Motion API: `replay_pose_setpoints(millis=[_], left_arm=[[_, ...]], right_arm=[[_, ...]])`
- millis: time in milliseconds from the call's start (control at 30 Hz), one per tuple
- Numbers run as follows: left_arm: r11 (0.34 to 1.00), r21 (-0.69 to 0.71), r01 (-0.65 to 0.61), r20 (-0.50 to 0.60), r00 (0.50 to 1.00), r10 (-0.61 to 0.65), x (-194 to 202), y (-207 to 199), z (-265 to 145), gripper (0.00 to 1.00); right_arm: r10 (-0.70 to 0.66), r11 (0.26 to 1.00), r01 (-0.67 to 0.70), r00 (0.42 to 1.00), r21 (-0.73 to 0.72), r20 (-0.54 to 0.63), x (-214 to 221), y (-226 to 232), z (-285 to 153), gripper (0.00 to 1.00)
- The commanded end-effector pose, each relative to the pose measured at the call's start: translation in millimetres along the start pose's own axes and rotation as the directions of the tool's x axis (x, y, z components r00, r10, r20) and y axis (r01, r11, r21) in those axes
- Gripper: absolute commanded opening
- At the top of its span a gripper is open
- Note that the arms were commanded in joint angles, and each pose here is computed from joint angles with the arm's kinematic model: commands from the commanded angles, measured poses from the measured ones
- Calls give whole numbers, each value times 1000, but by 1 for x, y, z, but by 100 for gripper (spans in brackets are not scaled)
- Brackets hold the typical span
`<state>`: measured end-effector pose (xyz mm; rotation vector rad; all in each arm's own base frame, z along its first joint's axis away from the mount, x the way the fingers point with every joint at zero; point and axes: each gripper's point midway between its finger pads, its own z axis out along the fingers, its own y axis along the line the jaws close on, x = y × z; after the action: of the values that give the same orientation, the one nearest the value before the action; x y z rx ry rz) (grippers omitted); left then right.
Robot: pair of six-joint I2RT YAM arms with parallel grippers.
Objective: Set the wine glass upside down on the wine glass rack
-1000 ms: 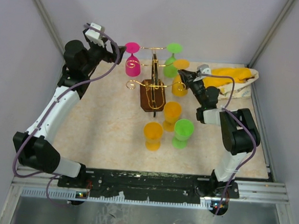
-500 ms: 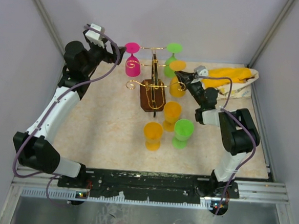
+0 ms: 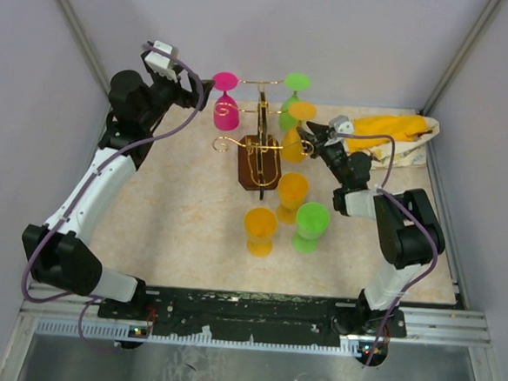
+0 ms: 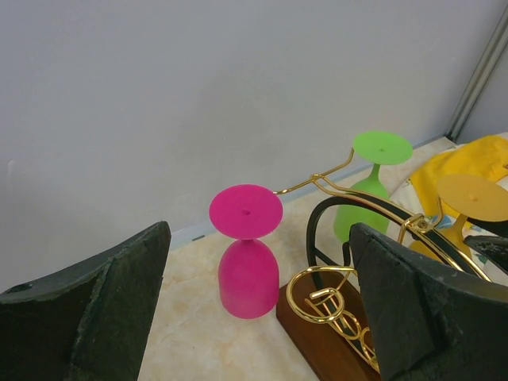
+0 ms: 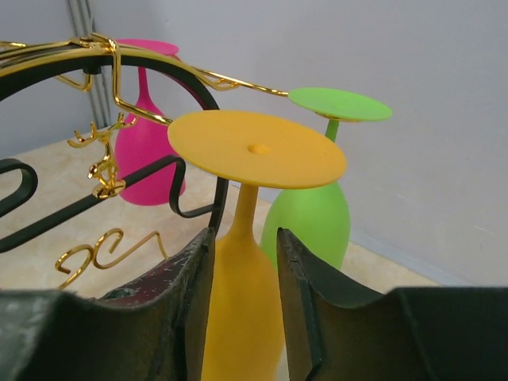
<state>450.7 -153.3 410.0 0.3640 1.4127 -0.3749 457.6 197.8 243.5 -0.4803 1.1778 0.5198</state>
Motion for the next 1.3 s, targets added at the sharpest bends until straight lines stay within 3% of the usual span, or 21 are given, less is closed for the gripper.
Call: replay_pose_setpoints(millis=[0,133,500,667,867,1033,1267], left_arm=[[1000,5,-9,50,999,9,-18,0,-5,99],[1000,3,-8,50,999,8,-18,1,-6,99],[1000,5,3,62,998,-4,-24,-1,-7,99],[1000,7,22,50,999,-23,-25,-1,-9,99],[999,40,29,62,998,-32,-28,-9,-20,99],[983,182,38,0,999,-39,-14,-36,-31,99],[922,385,41,-118,993,5,19,-86,-63,99]], right_arm=[[-79,997,79,994,5,77,-36,4,-1,41],[-91,996,89,994,23,67,-37,2,-6,47],[-93,986,82,993,146,68,-51,-25,-28,48],[-66,976,59,997,209,29,-46,-44,-45,48],[-68,958,75,997,278,-34,-49,-54,-68,56],[-27,902,94,986,422,-163,-46,-76,-88,66],[73,772,191,921,606,-383,-48,-118,-107,77]])
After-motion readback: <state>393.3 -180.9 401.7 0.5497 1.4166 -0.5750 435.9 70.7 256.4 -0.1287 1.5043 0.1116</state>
